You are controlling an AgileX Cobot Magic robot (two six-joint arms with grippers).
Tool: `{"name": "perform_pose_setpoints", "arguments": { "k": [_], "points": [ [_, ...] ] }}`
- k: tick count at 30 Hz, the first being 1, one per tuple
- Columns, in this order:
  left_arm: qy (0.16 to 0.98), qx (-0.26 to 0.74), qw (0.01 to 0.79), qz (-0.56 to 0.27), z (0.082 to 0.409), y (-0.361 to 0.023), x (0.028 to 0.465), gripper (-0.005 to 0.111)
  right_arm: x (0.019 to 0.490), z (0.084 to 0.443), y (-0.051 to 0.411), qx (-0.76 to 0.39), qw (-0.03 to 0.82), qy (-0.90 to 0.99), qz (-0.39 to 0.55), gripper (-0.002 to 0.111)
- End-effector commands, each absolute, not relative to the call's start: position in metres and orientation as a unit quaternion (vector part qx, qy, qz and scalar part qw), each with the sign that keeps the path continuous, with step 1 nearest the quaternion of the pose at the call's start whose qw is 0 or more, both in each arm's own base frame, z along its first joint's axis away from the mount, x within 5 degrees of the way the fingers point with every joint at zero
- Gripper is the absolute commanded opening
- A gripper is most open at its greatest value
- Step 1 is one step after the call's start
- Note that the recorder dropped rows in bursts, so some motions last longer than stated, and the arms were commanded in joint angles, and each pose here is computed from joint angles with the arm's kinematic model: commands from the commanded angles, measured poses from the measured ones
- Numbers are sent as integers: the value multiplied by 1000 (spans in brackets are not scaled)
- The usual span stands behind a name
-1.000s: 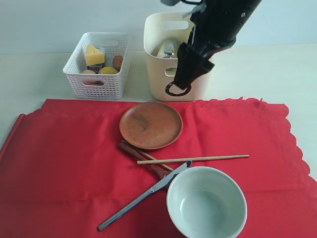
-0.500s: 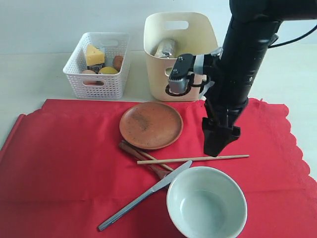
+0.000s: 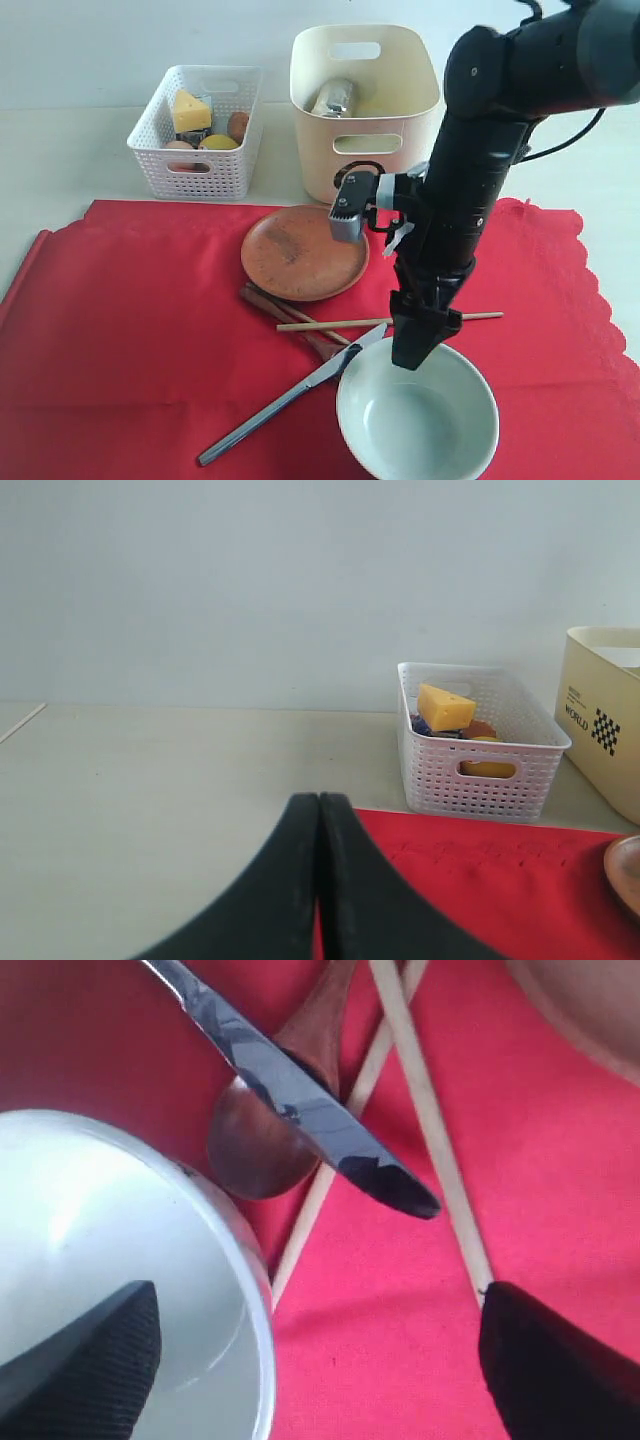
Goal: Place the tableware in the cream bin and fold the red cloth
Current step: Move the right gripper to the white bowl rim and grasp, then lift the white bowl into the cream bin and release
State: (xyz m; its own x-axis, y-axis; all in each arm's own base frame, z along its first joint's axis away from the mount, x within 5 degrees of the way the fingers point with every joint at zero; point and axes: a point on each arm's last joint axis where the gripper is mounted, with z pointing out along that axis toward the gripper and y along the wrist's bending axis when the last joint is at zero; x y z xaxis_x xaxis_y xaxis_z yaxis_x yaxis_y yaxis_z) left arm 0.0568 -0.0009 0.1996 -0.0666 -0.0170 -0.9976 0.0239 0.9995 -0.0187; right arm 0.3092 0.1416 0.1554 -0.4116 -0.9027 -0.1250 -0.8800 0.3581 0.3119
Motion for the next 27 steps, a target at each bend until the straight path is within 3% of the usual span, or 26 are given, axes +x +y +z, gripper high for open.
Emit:
{"name": "perform_pose_setpoints", "arguments": {
  "k": [1, 6, 11, 18, 27],
  "points": [
    [727, 0, 687, -16, 200, -1, 56, 1, 310, 130, 138, 554, 74, -815, -156, 77],
    [727, 1, 687, -15, 200, -1, 56, 1, 313, 130, 138, 561, 74, -811, -148, 33],
    [727, 0, 687, -16, 200, -1, 56, 1, 312, 129, 135, 568, 83, -807, -140, 2],
    [727, 1, 687, -15, 200, -1, 56, 1, 314, 142, 136, 575, 107, -798, -150, 0],
    [727, 0, 687, -16, 200, -1, 56, 1, 340, 191, 147, 563, 15, -817, -127, 0]
  ]
}}
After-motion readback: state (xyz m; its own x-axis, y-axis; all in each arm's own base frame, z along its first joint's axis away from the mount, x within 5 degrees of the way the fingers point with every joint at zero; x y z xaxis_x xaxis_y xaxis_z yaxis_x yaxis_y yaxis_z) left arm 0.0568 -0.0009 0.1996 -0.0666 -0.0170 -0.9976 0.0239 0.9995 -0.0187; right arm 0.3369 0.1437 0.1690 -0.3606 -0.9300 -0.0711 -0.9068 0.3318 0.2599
